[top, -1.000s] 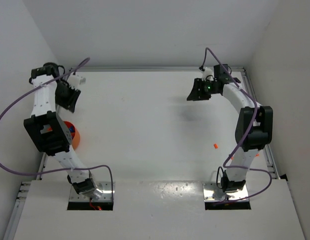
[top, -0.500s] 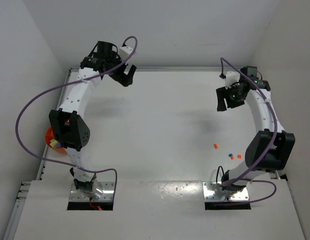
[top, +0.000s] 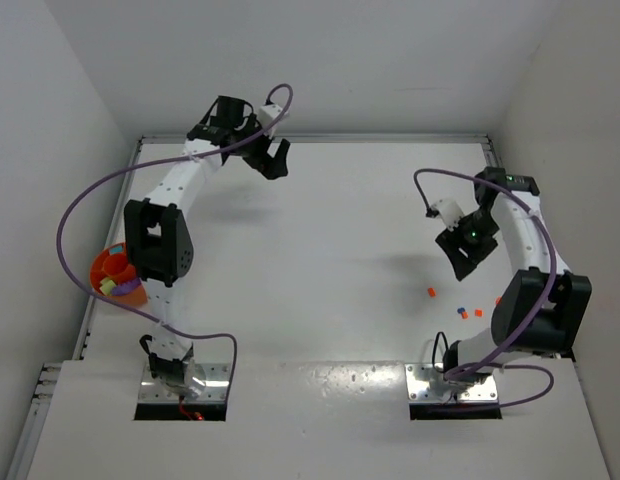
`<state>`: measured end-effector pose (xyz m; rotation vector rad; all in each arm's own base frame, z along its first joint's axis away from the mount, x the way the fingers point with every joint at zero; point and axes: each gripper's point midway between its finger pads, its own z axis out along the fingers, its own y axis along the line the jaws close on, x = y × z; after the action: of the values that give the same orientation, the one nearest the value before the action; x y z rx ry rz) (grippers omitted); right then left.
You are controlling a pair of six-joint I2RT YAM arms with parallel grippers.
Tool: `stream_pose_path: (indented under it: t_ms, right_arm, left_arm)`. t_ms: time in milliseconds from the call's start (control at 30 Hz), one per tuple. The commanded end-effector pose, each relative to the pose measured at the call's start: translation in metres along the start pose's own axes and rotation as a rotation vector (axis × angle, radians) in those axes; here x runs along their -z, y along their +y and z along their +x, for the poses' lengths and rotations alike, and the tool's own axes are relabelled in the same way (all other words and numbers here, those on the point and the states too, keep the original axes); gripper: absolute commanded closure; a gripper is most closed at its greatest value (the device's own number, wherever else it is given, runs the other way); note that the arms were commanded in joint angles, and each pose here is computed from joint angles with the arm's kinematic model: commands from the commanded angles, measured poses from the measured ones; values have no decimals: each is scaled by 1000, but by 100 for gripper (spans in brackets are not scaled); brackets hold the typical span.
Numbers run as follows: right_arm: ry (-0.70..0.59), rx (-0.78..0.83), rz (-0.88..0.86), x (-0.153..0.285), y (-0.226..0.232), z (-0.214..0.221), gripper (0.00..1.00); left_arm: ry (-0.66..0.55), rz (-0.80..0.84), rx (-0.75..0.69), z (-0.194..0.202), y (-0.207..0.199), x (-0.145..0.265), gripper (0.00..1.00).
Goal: Sort the legos into containers by color
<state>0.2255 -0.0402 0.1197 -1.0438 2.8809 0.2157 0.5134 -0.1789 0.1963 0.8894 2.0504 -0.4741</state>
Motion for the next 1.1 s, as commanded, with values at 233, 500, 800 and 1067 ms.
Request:
stream_pose_path:
  t_ms: [233,500,800,1067]
  right_arm:
    - [229,12,-147,-21,14,31,53]
    - [268,-167,-154,-57,20,32,59]
    - [286,-294,-30,-77,15,50,56]
    - [196,-342,61,-99,12,54,59]
  left_arm:
    - [-34,43,-27,-11,-5,-8,0]
    - [-10,-1,-17,-5,7,-8,0]
    - [1,-6,-2,0,8,-9,0]
    - [1,-6,17,0,7,-9,0]
